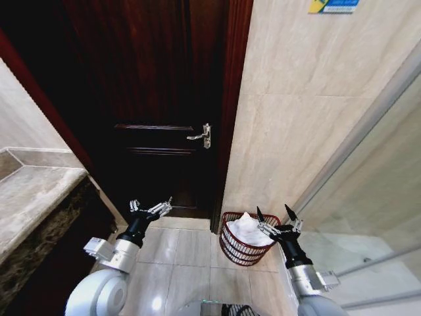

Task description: Discard the used towel into the hamper.

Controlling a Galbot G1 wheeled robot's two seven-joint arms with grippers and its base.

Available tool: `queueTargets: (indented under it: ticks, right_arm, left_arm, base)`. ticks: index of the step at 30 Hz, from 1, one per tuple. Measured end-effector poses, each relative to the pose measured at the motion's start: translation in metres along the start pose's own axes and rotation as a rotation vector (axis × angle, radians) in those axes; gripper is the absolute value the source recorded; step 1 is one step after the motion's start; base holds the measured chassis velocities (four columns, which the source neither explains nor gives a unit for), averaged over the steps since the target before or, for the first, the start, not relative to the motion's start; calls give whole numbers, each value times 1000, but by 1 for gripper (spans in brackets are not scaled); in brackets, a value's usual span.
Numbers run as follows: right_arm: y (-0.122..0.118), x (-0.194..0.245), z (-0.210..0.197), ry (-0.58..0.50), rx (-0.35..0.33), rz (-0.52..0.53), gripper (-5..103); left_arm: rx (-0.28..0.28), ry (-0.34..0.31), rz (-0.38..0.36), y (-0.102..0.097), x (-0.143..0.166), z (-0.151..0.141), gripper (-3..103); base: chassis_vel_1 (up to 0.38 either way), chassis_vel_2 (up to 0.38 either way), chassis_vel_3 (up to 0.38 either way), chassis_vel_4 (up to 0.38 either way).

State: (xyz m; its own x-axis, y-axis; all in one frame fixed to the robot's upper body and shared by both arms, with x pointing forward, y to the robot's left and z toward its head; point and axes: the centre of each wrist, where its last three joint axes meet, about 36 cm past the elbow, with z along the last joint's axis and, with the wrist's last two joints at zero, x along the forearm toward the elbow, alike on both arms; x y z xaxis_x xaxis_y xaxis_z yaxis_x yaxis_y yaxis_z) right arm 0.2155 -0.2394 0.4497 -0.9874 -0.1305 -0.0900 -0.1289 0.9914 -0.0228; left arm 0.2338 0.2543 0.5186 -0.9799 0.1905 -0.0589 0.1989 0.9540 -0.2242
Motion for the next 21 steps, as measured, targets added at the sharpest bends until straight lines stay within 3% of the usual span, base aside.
queueTargets:
  ticks: [21]
  right_arm:
    - [0,0,0,0,0,0,100]
  left_arm:
    - [0,0,0,0,0,0,100]
  base:
    - [0,0,0,0]
